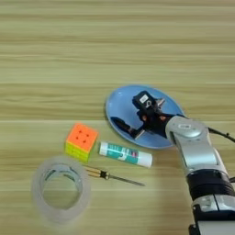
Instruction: Move the objects on the table
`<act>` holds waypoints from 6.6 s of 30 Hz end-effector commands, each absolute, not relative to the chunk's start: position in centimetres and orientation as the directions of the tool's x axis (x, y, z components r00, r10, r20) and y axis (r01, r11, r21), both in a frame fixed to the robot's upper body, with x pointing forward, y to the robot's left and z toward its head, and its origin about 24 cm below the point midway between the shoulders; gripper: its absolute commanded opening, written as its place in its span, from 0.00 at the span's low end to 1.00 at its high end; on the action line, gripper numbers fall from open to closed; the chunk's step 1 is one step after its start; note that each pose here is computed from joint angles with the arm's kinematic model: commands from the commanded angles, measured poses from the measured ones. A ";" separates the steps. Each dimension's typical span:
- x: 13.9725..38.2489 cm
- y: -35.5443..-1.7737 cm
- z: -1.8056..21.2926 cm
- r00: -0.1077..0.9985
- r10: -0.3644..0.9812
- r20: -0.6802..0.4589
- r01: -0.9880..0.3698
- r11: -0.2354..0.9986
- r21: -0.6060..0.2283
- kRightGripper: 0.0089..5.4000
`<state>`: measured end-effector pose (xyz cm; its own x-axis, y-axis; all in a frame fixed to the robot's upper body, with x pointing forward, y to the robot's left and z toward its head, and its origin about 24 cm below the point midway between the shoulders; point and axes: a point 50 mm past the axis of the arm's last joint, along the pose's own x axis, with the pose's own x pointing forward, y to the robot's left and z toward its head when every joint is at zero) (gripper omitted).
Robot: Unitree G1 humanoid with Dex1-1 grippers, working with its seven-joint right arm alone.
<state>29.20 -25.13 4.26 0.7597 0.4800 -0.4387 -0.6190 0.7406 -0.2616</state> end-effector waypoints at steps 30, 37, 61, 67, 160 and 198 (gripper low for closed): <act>30.0 -21.5 5.5 0.698 0.606 -0.381 -0.708 0.663 -0.244 1.00; 30.5 -19.0 4.9 0.662 0.657 -0.361 -0.742 0.645 -0.184 1.00; 29.1 -12.3 4.1 0.526 0.801 -0.284 -0.844 0.532 -0.064 1.00; 29.1 -12.0 4.0 0.527 0.802 -0.280 -0.844 0.533 -0.064 1.00; 19.7 -17.0 12.1 0.132 0.935 -0.330 -0.991 0.136 -0.011 1.00; 18.3 -13.8 9.9 0.068 0.846 -0.528 -0.960 0.199 0.196 1.00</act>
<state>17.43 -13.93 8.52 0.0114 0.8498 -0.5270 -0.9315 0.2006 0.3034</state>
